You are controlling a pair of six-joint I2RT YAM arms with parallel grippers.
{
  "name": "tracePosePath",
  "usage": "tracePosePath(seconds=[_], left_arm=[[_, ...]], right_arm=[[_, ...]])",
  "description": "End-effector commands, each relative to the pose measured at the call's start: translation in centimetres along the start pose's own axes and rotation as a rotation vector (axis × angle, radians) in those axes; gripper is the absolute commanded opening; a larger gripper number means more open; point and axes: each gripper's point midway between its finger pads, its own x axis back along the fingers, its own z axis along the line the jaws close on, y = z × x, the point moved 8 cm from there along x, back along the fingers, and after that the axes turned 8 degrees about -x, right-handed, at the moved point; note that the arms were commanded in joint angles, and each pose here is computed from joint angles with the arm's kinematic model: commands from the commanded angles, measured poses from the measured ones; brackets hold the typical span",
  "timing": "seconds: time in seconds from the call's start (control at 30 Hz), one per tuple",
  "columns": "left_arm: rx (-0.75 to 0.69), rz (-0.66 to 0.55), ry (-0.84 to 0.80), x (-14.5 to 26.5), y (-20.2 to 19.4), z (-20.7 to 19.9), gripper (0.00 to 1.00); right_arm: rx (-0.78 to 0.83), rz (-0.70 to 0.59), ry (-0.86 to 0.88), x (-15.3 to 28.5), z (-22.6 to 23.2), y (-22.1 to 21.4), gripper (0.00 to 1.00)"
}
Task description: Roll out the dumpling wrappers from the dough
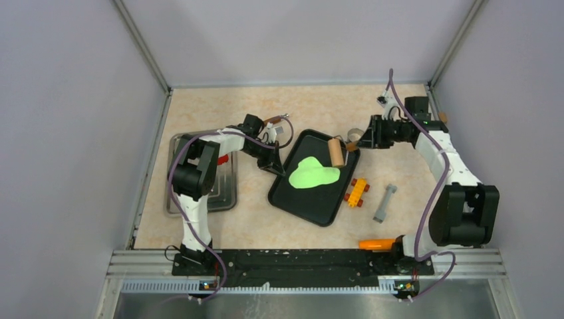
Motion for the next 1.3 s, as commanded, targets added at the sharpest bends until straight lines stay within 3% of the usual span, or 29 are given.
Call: tracePosePath(seconds=[0.0,0.23,0.7,1.27], left_arm=[[-0.025,0.01,0.0,-0.2,0.4,0.0,0.0],[-0.029,0.011,0.01,-0.1,0.3,-0.1,0.0],[-0.036,0.013,0.021,0.2,0.0,-0.2,0.0],[-0.057,0.008,0.038,0.6,-0.2,-0.4,0.0]], right_arm=[[-0.055,-0.036,0.204,-0.7,2.5,2.3,0.0],[-0.193,0.044,0.212,-3.6,0.5,1.3,0.0],[-0.243,0.257,0.097,-10.3,-1.8,-2.5,0.0],[-0.165,0.369,0.161,-15.6,2.3,-4.2,0.0]])
